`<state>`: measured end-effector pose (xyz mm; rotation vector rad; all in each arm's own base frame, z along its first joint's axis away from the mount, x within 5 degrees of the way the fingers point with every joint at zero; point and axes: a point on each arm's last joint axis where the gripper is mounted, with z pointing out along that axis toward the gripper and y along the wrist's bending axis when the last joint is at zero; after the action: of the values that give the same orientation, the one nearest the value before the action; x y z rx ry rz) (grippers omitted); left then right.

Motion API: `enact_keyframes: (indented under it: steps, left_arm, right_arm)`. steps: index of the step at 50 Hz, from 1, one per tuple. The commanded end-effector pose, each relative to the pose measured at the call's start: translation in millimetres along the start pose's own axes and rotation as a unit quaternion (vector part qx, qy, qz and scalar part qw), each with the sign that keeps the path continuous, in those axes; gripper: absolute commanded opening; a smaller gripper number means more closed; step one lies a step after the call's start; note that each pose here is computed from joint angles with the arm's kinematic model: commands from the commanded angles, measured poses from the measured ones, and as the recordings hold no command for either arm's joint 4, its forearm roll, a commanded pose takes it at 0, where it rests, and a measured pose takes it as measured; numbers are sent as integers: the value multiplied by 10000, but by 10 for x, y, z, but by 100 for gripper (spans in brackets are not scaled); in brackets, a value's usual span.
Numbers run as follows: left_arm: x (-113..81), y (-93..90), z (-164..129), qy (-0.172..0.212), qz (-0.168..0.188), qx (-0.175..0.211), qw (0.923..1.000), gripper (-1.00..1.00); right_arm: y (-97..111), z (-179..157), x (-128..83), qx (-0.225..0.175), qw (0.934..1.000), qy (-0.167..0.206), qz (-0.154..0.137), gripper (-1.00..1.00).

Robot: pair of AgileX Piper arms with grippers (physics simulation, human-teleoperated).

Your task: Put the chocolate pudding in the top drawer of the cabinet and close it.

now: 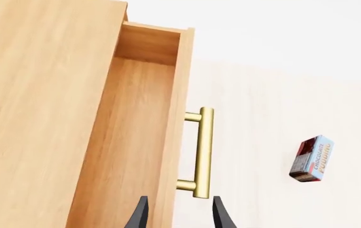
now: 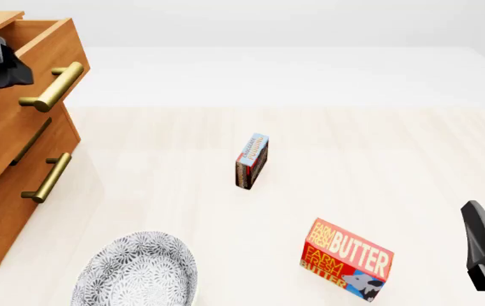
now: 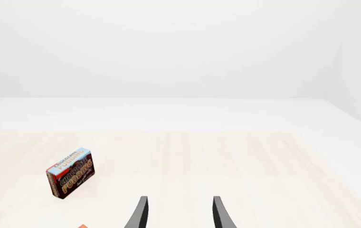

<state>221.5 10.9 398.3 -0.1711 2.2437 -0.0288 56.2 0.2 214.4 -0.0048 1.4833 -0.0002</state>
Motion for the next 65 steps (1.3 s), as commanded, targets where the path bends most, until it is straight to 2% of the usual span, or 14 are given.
enact_keyframes:
  steps: [1,24,65]
  left_arm:
    - [48,-15,93,88,-18,25,10000,100]
    - [112,6,117,146,-85,-7,9999,100]
    - [202,-162,231,318,46,265,9991,100]
  right_arm:
    - [0,0,0,0,10000,1,1,100]
    - [0,0,0,-1,10000,-1,1,100]
    - [0,0,0,0,10000,0,1,100]
